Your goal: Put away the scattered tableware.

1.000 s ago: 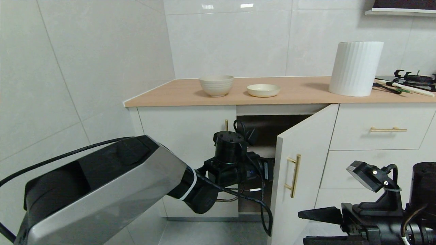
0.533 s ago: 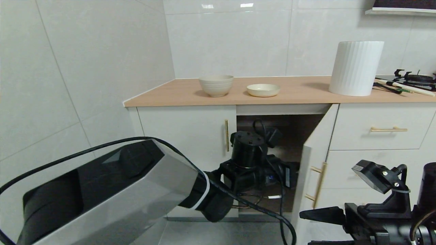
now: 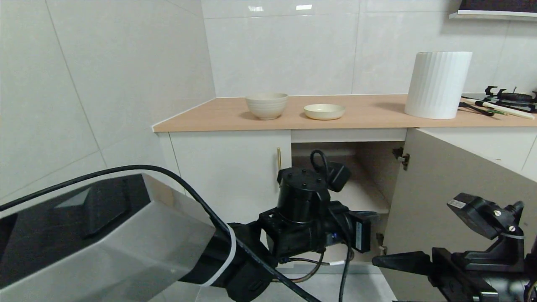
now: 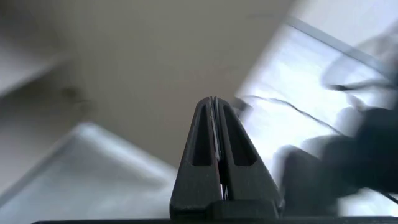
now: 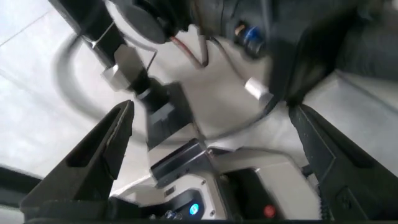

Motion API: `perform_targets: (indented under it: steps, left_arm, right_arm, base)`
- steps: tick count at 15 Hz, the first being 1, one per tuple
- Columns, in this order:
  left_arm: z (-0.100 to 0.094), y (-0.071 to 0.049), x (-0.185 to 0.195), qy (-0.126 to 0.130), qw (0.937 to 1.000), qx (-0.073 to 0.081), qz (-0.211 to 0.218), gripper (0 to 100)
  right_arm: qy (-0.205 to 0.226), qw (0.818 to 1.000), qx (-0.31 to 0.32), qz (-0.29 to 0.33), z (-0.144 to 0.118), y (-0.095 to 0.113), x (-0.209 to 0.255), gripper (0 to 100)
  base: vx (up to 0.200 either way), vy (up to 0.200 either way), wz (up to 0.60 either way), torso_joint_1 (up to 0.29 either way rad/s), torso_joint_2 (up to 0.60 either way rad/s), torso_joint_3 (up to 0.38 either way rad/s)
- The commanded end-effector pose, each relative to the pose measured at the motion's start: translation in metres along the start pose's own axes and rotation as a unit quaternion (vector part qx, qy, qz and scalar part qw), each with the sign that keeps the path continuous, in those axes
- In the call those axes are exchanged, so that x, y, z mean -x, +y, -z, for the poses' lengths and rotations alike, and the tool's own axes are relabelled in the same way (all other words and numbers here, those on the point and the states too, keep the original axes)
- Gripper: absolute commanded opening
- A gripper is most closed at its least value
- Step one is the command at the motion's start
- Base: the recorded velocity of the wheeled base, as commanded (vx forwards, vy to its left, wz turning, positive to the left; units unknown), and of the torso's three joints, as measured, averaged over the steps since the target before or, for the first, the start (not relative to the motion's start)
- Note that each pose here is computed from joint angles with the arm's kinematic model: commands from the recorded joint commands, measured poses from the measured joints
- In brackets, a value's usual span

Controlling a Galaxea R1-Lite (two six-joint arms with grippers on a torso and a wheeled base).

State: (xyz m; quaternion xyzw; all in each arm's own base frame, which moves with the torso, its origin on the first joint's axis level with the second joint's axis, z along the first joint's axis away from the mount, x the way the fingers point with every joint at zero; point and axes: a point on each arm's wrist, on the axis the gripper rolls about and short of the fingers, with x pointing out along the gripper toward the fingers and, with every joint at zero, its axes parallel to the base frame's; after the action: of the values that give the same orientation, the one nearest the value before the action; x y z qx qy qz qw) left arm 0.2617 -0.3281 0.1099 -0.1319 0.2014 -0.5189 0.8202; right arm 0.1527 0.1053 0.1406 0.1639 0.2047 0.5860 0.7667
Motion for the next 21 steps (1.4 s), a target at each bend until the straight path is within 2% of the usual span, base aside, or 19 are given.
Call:
perform_targets:
  steps: [1, 2, 3, 4, 7, 8, 9, 11, 12, 13, 14, 16, 17, 19, 20, 21]
  left_arm:
    - [0.000, 0.028, 0.018, -0.013, 0.9989, 0.008, -0.043, 0]
    - [-0.006, 0.043, 0.040, -0.035, 0.9962, 0.012, -0.079, 0]
    - [-0.012, 0.050, 0.058, -0.044, 0.9941, 0.016, -0.098, 0]
    - [-0.017, 0.052, 0.070, -0.051, 0.9927, 0.017, -0.108, 0]
    - [-0.039, 0.057, 0.146, -0.096, 0.9815, 0.020, -0.164, 0]
    - [-0.043, 0.058, 0.164, -0.109, 0.9773, 0.019, -0.181, 0]
    - [-0.044, 0.060, 0.182, -0.118, 0.9729, 0.019, -0.198, 0]
    - [-0.044, 0.064, 0.209, -0.129, 0.9640, 0.001, -0.233, 0]
    - [-0.043, 0.064, 0.220, -0.131, 0.9601, -0.009, -0.247, 0]
    - [-0.043, 0.066, 0.225, -0.134, 0.9577, -0.010, -0.255, 0]
    - [-0.043, 0.070, 0.227, -0.134, 0.9555, -0.007, -0.263, 0]
    - [-0.045, 0.073, 0.226, -0.124, 0.9554, -0.001, -0.268, 0]
    - [-0.048, 0.073, 0.226, -0.126, 0.9551, -0.002, -0.268, 100]
    - [-0.061, 0.071, 0.235, -0.148, 0.9499, -0.010, -0.275, 100]
    - [-0.066, 0.065, 0.240, -0.153, 0.9490, -0.013, -0.275, 100]
    - [-0.070, 0.057, 0.246, -0.147, 0.9496, -0.008, -0.277, 100]
  right_arm:
    - [0.003, 0.999, -0.015, 0.029, 0.001, -0.012, -0.006, 100]
    - [-0.005, 0.998, -0.020, 0.065, -0.002, -0.022, -0.011, 100]
    - [-0.009, 0.997, -0.018, 0.073, -0.006, -0.027, -0.015, 100]
    - [-0.012, 0.997, -0.018, 0.079, -0.009, -0.032, -0.018, 100]
    - [-0.051, 0.984, -0.002, 0.172, -0.032, -0.071, -0.047, 100]
    - [-0.053, 0.982, 0.004, 0.181, -0.034, -0.075, -0.051, 100]
    - [-0.067, 0.975, 0.031, 0.210, -0.046, -0.096, -0.068, 100]
    - [-0.081, 0.966, 0.043, 0.243, -0.054, -0.110, -0.080, 100]
    - [-0.086, 0.955, 0.054, 0.277, -0.054, -0.119, -0.085, 100]
    - [-0.097, 0.945, 0.074, 0.305, -0.060, -0.127, -0.091, 100]
    - [-0.128, 0.927, 0.105, 0.337, -0.079, -0.125, -0.101, 100]
    - [-0.132, 0.907, 0.116, 0.382, -0.094, -0.118, -0.111, 100]
    - [-0.127, 0.905, 0.120, 0.389, -0.096, -0.118, -0.111, 100]
    - [-0.137, 0.902, 0.129, 0.388, -0.109, -0.110, -0.108, 100]
    - [-0.137, 0.901, 0.128, 0.392, -0.114, -0.103, -0.103, 100]
    - [-0.131, 0.901, 0.125, 0.394, -0.116, -0.094, -0.097, 100]
  base:
    - [0.000, 0.000, 0.00, 0.000, 0.00, 0.000]
    - [0.000, 0.000, 0.00, 0.000, 0.00, 0.000]
    - [0.000, 0.000, 0.00, 0.000, 0.00, 0.000]
    - [0.000, 0.000, 0.00, 0.000, 0.00, 0.000]
    - [0.000, 0.000, 0.00, 0.000, 0.00, 0.000]
    - [0.000, 0.000, 0.00, 0.000, 0.00, 0.000]
    - [0.000, 0.000, 0.00, 0.000, 0.00, 0.000]
    - [0.000, 0.000, 0.00, 0.000, 0.00, 0.000]
    - [0.000, 0.000, 0.00, 0.000, 0.00, 0.000]
    - [0.000, 0.000, 0.00, 0.000, 0.00, 0.000]
    - [0.000, 0.000, 0.00, 0.000, 0.00, 0.000]
    - [0.000, 0.000, 0.00, 0.000, 0.00, 0.000]
    - [0.000, 0.000, 0.00, 0.000, 0.00, 0.000]
    - [0.000, 0.000, 0.00, 0.000, 0.00, 0.000]
    - [0.000, 0.000, 0.00, 0.000, 0.00, 0.000]
    - [0.000, 0.000, 0.00, 0.000, 0.00, 0.000]
